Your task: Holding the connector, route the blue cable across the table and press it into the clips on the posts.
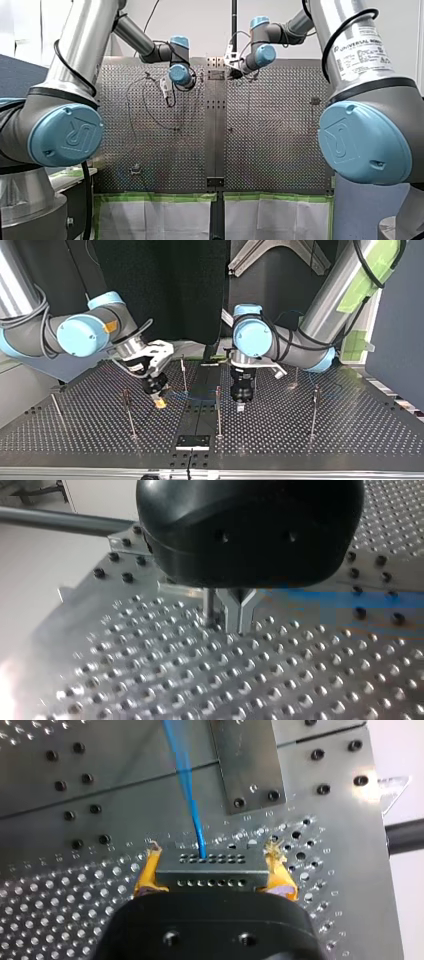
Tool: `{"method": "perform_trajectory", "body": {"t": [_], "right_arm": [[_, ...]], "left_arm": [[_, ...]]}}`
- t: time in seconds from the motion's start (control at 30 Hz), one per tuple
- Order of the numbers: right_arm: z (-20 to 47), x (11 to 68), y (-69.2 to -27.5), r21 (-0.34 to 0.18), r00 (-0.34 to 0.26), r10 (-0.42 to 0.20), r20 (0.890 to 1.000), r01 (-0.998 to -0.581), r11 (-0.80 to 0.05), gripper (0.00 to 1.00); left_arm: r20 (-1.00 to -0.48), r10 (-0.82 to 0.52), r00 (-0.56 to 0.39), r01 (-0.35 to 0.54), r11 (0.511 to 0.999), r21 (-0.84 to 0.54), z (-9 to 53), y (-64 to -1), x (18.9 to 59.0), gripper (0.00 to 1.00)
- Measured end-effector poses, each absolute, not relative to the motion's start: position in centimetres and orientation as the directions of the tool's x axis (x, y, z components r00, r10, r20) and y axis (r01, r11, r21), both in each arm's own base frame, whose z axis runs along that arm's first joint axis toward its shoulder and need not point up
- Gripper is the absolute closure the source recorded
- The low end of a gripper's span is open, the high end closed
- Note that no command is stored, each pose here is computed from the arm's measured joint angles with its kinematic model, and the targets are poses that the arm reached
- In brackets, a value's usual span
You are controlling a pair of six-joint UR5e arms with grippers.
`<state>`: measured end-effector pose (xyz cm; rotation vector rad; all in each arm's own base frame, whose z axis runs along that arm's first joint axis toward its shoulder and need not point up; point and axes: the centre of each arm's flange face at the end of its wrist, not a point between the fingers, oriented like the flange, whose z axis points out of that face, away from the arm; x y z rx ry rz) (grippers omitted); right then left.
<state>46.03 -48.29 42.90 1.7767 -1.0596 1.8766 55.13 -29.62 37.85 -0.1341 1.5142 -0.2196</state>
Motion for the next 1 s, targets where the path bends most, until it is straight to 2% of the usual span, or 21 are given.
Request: {"method": "perform_trajectory", "body": {"t": [0.3,0.33,0.37,0.4,0.47,0.5,0.53,0.57,0.6,0.67,1.0], "right_arm": [[42.7,45.1,-49.5,-0.278,-0.16,-0.236,0.958,-0.712,-0.645,1.0],[42.7,45.0,-49.6,-0.278,-0.16,-0.236,0.958,-0.713,-0.644,1.0],[42.7,45.0,-49.6,-0.278,-0.16,-0.236,0.958,-0.713,-0.643,1.0],[42.7,44.9,-49.7,-0.277,-0.16,-0.235,0.959,-0.714,-0.643,1.0],[42.7,44.9,-49.7,-0.276,-0.16,-0.235,0.959,-0.715,-0.643,1.0],[42.7,44.8,-49.7,-0.275,-0.159,-0.234,0.959,-0.715,-0.643,1.0],[42.7,44.8,-49.7,-0.275,-0.159,-0.234,0.959,-0.715,-0.643,1.0],[42.7,44.8,-49.7,-0.275,-0.158,-0.234,0.959,-0.715,-0.643,1.0],[42.7,44.8,-49.7,-0.274,-0.158,-0.233,0.959,-0.715,-0.643,1.0],[42.7,44.8,-49.7,-0.274,-0.158,-0.233,0.96,-0.715,-0.643,1.0],[42.7,44.8,-49.7,-0.272,-0.154,-0.234,0.96,-0.716,-0.643,1.0]], "left_arm": [[-0.974,-0.225,0.039,0.046,0.974,-0.223,37.3,-28.2,56.6,1.0],[-0.974,-0.225,0.037,0.045,0.974,-0.223,37.3,-28.1,56.6,0.85],[-0.974,-0.225,0.035,0.044,0.974,-0.223,37.3,-28.0,56.6,0.8],[-0.974,-0.226,0.032,0.043,0.974,-0.224,37.2,-28.0,56.6,0.8],[-0.973,-0.228,0.023,0.042,0.973,-0.227,37.2,-28.0,56.5,0.5],[-0.973,-0.23,0.019,0.042,0.973,-0.229,37.2,-28.0,56.4,0.5],[-0.972,-0.233,0.013,0.042,0.972,-0.232,37.1,-28.0,56.3,0.4],[-0.971,-0.238,0.003,0.041,0.97,-0.238,37.0,-28.1,56.2,0.25],[-0.97,-0.242,-0.005,0.041,0.969,-0.242,37.0,-28.1,56.1,0.25],[-0.969,-0.247,-0.021,0.04,0.968,-0.248,36.9,-28.2,55.8,0.02],[-0.971,-0.223,-0.086,0.054,0.972,-0.228,37.5,-28.7,54.0,0.02]]}}
